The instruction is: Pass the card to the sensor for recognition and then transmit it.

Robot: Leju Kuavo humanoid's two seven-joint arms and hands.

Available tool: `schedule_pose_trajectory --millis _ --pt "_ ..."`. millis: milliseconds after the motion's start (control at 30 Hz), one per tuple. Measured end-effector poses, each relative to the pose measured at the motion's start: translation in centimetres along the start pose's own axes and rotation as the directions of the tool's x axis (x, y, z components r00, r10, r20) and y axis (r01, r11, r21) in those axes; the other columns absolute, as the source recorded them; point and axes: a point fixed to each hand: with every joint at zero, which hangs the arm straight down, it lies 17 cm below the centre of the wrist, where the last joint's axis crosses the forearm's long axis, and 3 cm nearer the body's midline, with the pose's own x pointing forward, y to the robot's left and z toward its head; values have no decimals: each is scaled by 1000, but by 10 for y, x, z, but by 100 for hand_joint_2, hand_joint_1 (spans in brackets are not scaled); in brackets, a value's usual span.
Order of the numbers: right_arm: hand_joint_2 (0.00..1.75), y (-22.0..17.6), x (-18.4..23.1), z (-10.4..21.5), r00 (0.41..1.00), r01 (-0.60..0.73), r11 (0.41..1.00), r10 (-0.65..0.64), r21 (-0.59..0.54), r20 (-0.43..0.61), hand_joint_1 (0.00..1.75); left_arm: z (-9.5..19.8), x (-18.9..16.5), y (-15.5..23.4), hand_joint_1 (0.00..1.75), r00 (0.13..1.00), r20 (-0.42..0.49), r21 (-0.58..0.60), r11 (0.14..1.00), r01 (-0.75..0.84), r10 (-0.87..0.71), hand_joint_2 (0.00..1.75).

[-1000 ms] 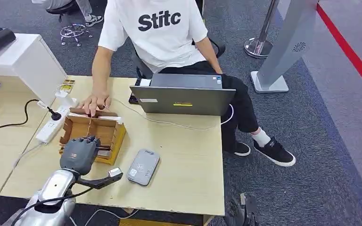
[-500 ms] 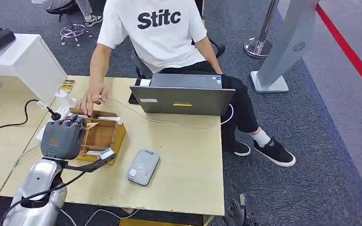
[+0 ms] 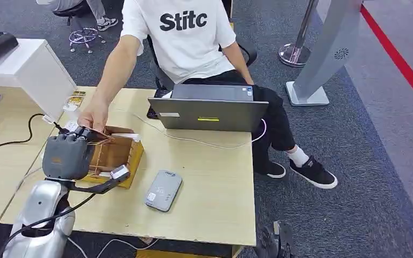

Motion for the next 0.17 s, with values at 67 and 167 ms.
schedule_pose_trajectory --millis 67,167 --pt "175 0 0 0 1000 0 1000 0 0 0 0 0 0 0 0 1000 -1 0 1000 0 0 175" --pt "175 0 0 0 1000 0 1000 0 0 -1 0 1 0 -4 0 1000 -2 -18 1000 2 -2 175"
